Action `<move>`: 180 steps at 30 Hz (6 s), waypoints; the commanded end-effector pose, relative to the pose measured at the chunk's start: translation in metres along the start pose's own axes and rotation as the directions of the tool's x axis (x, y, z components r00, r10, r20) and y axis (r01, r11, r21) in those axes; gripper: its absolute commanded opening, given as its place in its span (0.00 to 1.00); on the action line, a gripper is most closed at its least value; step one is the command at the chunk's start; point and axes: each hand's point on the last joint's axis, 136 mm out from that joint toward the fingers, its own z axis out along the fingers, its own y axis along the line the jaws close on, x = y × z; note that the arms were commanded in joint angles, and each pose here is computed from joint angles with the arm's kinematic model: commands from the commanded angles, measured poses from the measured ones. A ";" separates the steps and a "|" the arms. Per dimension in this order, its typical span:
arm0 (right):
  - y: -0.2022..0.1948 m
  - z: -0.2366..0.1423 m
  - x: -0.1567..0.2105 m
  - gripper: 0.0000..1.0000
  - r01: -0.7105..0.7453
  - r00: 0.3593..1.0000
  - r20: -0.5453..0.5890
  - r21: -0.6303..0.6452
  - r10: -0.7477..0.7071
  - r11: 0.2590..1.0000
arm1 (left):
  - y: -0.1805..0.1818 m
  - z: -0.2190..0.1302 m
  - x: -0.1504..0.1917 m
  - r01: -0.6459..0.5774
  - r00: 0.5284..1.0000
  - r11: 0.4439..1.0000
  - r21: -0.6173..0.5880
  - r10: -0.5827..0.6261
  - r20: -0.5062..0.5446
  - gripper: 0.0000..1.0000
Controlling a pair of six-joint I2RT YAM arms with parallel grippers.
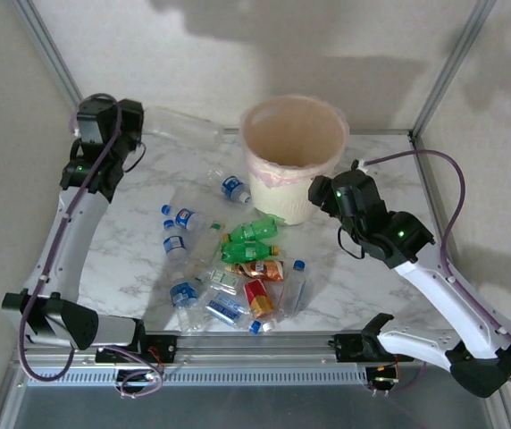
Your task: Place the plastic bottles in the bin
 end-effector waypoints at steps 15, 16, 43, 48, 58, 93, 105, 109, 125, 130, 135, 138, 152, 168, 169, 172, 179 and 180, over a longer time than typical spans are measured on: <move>-0.040 -0.017 0.016 0.79 -0.084 0.996 0.003 0.059 0.084 0.995 | -0.096 0.091 0.212 0.036 0.958 0.989 0.147 0.008 -0.285 0.14; -0.041 -0.017 0.016 0.79 -0.085 0.996 0.002 0.062 0.085 0.994 | -0.094 0.095 0.222 0.029 0.955 0.990 0.140 0.013 -0.296 0.14; -0.035 -0.020 0.009 0.83 -0.060 0.998 -0.005 0.059 0.061 0.996 | -0.128 0.045 0.203 -0.223 0.949 0.953 0.207 0.260 -0.177 0.61; -0.026 -0.007 0.030 0.84 -0.025 0.995 -0.095 0.034 0.028 0.999 | -0.130 0.003 0.155 -0.440 0.891 0.881 0.176 0.452 -0.037 0.64; -0.030 0.002 0.127 0.81 -0.013 0.955 -0.295 0.033 0.022 0.999 | -0.023 -0.069 0.061 -0.554 0.832 0.833 0.013 0.552 0.059 0.82; -0.069 0.030 0.298 0.87 0.227 0.789 -0.611 0.199 -0.061 0.953 | 0.142 -0.083 0.100 -0.450 0.864 0.891 -0.055 0.419 -0.280 0.70; -0.079 0.050 0.300 0.76 0.236 0.789 -0.612 0.224 -0.053 0.946 | 0.159 -0.078 0.105 -0.437 0.870 0.895 -0.088 0.395 -0.293 0.71; -0.084 0.055 0.300 0.67 0.225 0.791 -0.610 0.233 -0.038 0.946 | 0.167 -0.077 0.106 -0.442 0.867 0.891 -0.102 0.396 -0.303 0.75; -0.065 0.037 0.250 0.49 0.106 0.874 -0.486 0.165 -0.013 0.980 | 0.161 -0.082 0.098 -0.467 0.862 0.878 -0.104 0.425 -0.275 0.79; -0.062 0.011 0.197 0.49 0.073 0.926 -0.379 0.169 -0.004 0.983 | 0.150 -0.082 0.086 -0.462 0.875 0.880 -0.115 0.430 -0.223 0.79; -0.055 -0.019 0.135 0.50 0.034 0.970 -0.244 0.137 0.001 0.990 | 0.144 -0.082 0.086 -0.452 0.879 0.886 -0.099 0.424 -0.217 0.78; -0.044 -0.038 0.096 0.50 0.022 0.986 -0.164 0.101 -0.005 0.995 | 0.145 -0.081 0.085 -0.452 0.880 0.885 -0.109 0.422 -0.218 0.78; 0.075 -0.073 -0.072 0.56 0.110 0.981 0.176 -0.131 -0.086 0.985 | 0.159 -0.084 0.091 -0.456 0.874 0.882 -0.120 0.419 -0.245 0.79; 0.098 0.059 -0.147 0.55 0.085 0.983 0.169 -0.087 -0.069 0.993 | 0.199 -0.102 0.081 -0.520 0.847 0.820 -0.240 0.457 -0.273 0.79; 0.097 0.066 -0.144 0.55 0.086 0.985 0.156 -0.086 -0.072 0.993 | 0.202 -0.103 0.081 -0.524 0.844 0.816 -0.245 0.459 -0.278 0.80; 0.096 0.086 -0.134 0.55 0.088 0.990 0.119 -0.096 -0.076 0.992 | 0.210 -0.107 0.082 -0.536 0.836 0.804 -0.258 0.463 -0.295 0.79; 0.103 0.116 -0.106 0.57 0.095 0.995 0.033 -0.131 -0.091 0.987 | 0.233 -0.116 0.084 -0.554 0.824 0.778 -0.298 0.461 -0.330 0.78; 0.104 0.119 -0.103 0.58 0.094 0.995 0.024 -0.137 -0.092 0.986 | 0.236 -0.118 0.083 -0.558 0.822 0.771 -0.307 0.463 -0.332 0.78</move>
